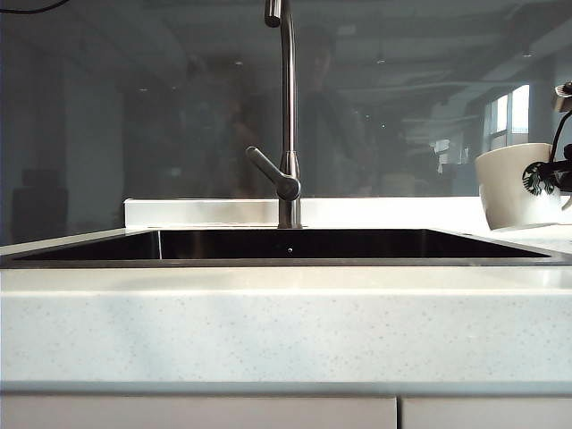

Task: Pick up the mug next to the sink, go to the faucet to get some water, pour the water into the sink, and finally put the mug back to its place.

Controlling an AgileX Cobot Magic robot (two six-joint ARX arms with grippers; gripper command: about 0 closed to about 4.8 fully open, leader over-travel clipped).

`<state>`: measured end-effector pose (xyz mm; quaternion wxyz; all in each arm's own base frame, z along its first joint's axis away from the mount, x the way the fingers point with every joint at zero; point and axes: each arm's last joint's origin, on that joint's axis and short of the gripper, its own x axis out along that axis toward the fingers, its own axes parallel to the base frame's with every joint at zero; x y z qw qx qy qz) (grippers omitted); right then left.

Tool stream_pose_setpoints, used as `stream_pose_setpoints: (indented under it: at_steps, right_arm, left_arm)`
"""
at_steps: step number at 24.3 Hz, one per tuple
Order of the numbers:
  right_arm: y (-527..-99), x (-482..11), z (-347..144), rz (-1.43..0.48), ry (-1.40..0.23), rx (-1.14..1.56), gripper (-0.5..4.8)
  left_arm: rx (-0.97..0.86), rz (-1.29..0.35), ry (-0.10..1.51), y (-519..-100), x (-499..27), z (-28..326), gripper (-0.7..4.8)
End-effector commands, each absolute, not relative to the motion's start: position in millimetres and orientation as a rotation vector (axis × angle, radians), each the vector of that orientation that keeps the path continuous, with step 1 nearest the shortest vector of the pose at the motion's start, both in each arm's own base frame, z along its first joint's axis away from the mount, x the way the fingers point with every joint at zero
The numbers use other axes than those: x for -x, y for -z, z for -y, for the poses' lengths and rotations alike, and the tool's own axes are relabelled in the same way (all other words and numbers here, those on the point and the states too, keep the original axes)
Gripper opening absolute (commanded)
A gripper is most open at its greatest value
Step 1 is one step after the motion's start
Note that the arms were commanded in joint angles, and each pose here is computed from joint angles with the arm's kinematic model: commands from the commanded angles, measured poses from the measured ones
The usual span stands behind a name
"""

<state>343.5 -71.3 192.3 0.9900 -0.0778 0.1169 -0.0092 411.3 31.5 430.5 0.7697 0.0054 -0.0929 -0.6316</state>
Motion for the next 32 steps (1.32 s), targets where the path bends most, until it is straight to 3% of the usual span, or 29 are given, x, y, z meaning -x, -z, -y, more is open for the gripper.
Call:
stream_pose_setpoints:
  at_steps: [1, 16, 20, 32]
  right_arm:
    - [-203.7, -345.9, 71.7, -0.147, 0.020, 0.161, -0.05]
    - [-194.7, -350.9, 72.7, -0.128, 0.023, 0.154, 0.06]
    - [-194.5, -350.9, 72.2, -0.131, 0.022, 0.132, 0.95]
    - [-183.4, -342.8, 70.8, -0.198, 0.020, 0.116, 1.09]
  left_arm:
    - [-0.038, 0.235, 1.369, -435.1, -406.3, -31.1, -0.03]
    - [-0.037, 0.237, 1.368, -435.1, -406.3, -31.1, -0.03]
    - [-0.036, 0.236, 1.368, -435.0, -406.4, -31.1, -0.03]
    - [-0.035, 0.237, 1.373, -435.0, -406.5, -29.1, -0.03]
